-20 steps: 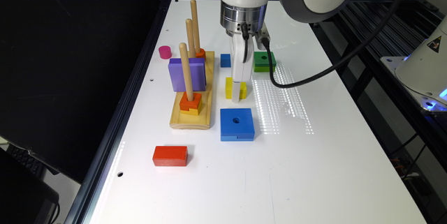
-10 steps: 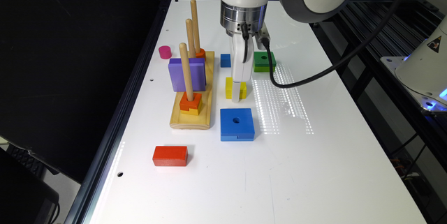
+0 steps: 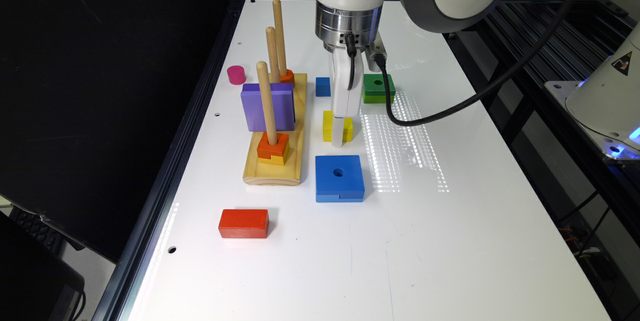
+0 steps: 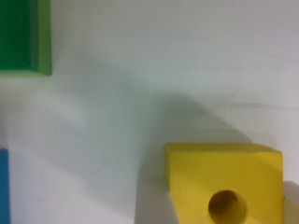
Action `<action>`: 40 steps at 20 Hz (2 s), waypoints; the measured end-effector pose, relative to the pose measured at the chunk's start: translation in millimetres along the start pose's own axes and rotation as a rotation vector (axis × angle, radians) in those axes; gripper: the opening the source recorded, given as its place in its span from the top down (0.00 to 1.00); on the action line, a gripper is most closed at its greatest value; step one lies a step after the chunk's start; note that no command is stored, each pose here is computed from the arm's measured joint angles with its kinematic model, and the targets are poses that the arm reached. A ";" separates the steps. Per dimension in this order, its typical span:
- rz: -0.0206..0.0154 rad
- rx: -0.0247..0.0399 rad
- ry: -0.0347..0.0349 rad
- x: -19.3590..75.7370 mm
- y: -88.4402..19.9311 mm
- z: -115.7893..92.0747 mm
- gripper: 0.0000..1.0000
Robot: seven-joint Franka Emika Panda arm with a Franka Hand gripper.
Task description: Pick up yellow block.
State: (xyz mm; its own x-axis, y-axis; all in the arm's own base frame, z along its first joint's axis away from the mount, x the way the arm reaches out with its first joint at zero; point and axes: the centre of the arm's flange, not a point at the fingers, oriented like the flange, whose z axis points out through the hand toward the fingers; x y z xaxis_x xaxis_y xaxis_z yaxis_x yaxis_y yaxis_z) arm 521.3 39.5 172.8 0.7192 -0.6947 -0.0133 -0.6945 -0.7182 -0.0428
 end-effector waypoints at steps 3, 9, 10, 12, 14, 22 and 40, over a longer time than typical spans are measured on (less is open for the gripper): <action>0.0000 0.0000 0.0000 0.0 0.0 0.0 1.00; 0.0000 0.0000 0.0000 0.0 0.0 0.0 1.00; 0.0000 0.0000 0.0000 0.0 0.0 0.0 1.00; 0.0000 0.0004 0.0004 0.1 -0.1 -0.3 1.00; -0.0001 0.0038 0.0042 0.8 -0.9 -5.0 1.00; -0.0021 0.0027 0.0077 -0.6 -1.2 -39.8 1.00; -0.0049 0.0069 0.0187 -4.0 -1.9 -108.8 1.00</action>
State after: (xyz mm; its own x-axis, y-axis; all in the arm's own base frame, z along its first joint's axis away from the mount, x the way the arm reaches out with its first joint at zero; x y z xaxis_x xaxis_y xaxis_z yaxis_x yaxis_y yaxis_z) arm 517.5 39.3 281.6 0.7220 -0.6918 0.0055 -0.6908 -0.7213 -0.0497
